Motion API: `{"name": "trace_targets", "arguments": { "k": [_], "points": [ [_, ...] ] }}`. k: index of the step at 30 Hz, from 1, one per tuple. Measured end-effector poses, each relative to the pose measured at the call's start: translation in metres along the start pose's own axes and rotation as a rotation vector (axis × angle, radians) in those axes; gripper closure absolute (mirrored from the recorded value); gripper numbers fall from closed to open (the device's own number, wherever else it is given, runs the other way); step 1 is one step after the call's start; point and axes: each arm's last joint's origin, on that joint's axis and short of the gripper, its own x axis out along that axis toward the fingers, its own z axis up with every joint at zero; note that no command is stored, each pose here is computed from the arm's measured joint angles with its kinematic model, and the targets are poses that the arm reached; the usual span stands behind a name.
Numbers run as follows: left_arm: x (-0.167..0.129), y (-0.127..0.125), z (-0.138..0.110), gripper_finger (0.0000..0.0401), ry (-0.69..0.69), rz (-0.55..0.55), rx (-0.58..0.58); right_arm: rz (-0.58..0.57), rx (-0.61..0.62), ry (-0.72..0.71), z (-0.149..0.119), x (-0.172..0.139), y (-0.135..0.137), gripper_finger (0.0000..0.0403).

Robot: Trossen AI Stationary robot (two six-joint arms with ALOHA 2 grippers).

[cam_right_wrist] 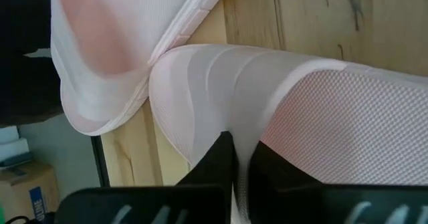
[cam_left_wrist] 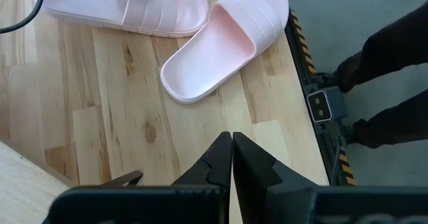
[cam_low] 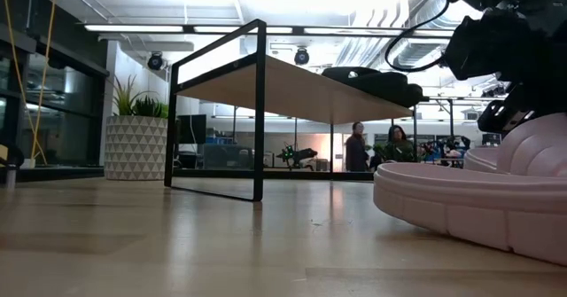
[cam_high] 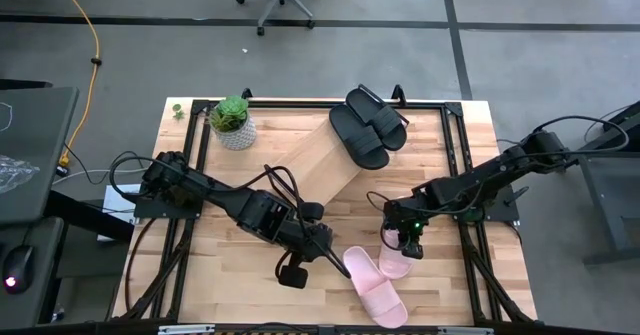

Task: Pick and place slides into the shelf
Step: Put the top pink slide on the shelf

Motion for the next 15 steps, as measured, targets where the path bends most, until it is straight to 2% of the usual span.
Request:
{"name": "trace_targets", "arguments": {
  "k": [9, 15],
  "points": [
    [0.0, 0.0, 0.0, 0.0398, 0.0, 0.0, 0.017, -0.001, 0.038, 0.002, -0.001, -0.002, 0.0, 0.0402],
    [0.0, 0.0, 0.0, 0.0398, 0.002, -0.011, 0.017, -0.003, 0.058, -0.036, -0.006, -0.016, 0.004, 0.0402]
  ]
}}
